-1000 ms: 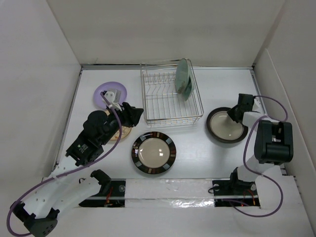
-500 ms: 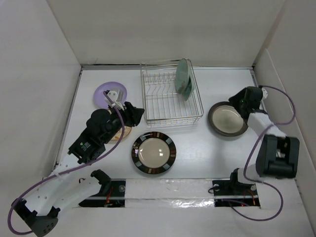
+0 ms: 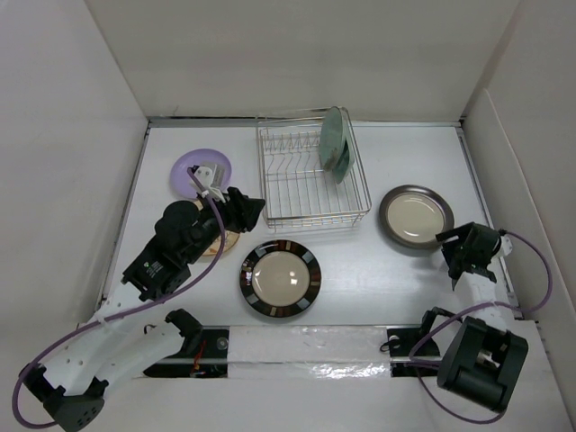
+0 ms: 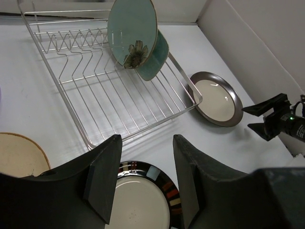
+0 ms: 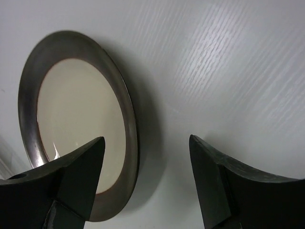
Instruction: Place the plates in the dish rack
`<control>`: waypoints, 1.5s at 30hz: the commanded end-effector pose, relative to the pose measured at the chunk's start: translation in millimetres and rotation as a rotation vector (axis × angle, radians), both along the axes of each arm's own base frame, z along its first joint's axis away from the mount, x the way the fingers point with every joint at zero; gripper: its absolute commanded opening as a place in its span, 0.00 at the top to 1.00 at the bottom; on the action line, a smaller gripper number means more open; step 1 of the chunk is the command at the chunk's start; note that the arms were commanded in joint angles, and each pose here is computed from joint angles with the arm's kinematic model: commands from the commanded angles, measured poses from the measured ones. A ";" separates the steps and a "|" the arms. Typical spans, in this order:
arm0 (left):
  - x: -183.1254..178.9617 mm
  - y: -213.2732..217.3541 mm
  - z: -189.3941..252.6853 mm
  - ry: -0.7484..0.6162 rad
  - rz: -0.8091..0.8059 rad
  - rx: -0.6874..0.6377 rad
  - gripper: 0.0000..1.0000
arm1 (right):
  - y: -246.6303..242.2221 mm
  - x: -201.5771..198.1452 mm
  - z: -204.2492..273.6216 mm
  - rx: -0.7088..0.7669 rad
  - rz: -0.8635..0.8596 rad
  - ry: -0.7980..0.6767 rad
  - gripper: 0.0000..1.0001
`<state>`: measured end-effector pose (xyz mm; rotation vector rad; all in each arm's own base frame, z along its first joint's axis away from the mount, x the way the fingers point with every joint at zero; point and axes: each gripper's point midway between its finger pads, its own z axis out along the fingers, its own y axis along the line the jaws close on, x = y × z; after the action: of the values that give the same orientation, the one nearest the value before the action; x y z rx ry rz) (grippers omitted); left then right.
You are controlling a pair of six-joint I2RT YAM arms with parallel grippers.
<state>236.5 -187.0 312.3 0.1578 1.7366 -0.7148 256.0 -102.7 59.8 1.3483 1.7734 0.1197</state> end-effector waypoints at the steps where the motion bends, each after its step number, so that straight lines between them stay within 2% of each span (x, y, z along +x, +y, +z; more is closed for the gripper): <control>1: -4.3 -0.8 15.8 -0.052 -0.017 -0.031 0.56 | 17.8 21.5 7.2 0.028 0.162 -0.075 0.23; 6: -6.9 -6.3 15.0 -0.055 -0.051 -0.033 0.56 | 23.2 28.5 -1.3 0.029 0.212 -0.105 0.30; 7: -6.6 -5.8 15.4 -0.055 -0.048 -0.033 0.56 | 23.6 26.7 -8.9 0.042 0.207 -0.086 0.40; 8: -6.6 -5.8 15.4 -0.055 -0.048 -0.033 0.56 | 23.8 27.1 -12.8 0.048 0.211 -0.074 0.43; 12: -5.3 -4.8 14.1 -0.050 -0.039 -0.028 0.56 | 27.7 35.4 -30.1 0.121 0.250 -0.044 0.46; 14: -5.2 -4.5 13.7 -0.050 -0.038 -0.026 0.56 | 25.0 31.5 -44.5 0.169 0.214 -0.030 0.61; 15: -4.2 -3.8 13.3 -0.049 -0.032 -0.025 0.56 | 24.3 36.0 -40.6 0.176 0.221 -0.069 0.70; 16: -3.8 -3.8 12.9 -0.048 -0.030 -0.024 0.56 | 26.1 35.9 -41.6 0.187 0.221 -0.077 0.83; 19: -3.0 -4.7 10.7 -0.043 -0.032 -0.018 0.56 | 17.9 37.3 -26.7 0.150 0.189 -0.127 0.96; 21: -2.1 -5.5 10.5 -0.040 -0.032 -0.016 0.56 | 12.3 37.0 -12.5 0.123 0.162 -0.145 1.00; 24: -0.9 -4.2 9.2 -0.040 -0.023 -0.008 0.56 | -2.3 35.8 39.3 0.004 0.111 -0.233 1.00; 25: -0.8 -4.2 9.6 -0.041 -0.023 -0.009 0.56 | -3.7 40.1 87.6 -0.080 0.117 -0.343 1.00; 27: 0.7 -4.3 7.5 -0.036 -0.019 -0.003 0.56 | -6.9 35.1 128.5 -0.174 0.096 -0.392 1.00; 30: 1.7 -5.4 6.0 -0.033 -0.021 0.003 0.55 | 19.0 38.2 241.2 -0.346 0.199 -0.570 1.00; 31: 2.0 -5.6 5.5 -0.032 -0.021 0.004 0.55 | 19.3 37.9 238.9 -0.342 0.200 -0.561 1.00; 32: 2.0 -5.6 4.8 -0.031 -0.021 0.005 0.55 | 35.4 43.9 275.3 -0.375 0.260 -0.616 1.00; 35: 2.9 -5.9 4.2 -0.028 -0.019 0.007 0.53 | 58.4 53.9 312.4 -0.417 0.331 -0.638 1.00; 39: 5.8 -6.5 -0.9 -0.016 -0.012 0.020 0.52 | 126.4 86.7 394.5 -0.453 0.494 -0.702 1.00; 41: 6.4 -6.3 -1.4 -0.015 -0.009 0.021 0.52 | 150.2 102.6 412.9 -0.502 0.546 -0.676 1.00; 42: 7.1 -5.7 -2.2 -0.014 -0.005 0.025 0.52 | 169.2 99.2 446.5 -0.514 0.559 -0.706 1.00; 43: 7.2 -5.3 -1.4 -0.017 -0.003 0.024 0.52 | 188.6 128.0 433.0 -0.532 0.597 -0.636 1.00; 45: 7.3 -4.4 -0.6 -0.019 0.001 0.024 0.52 | 206.9 145.1 432.3 -0.608 0.616 -0.554 1.00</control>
<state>242.1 -191.8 300.9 0.1826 1.7718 -0.6918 389.9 99.0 455.0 0.2821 1.5731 0.3682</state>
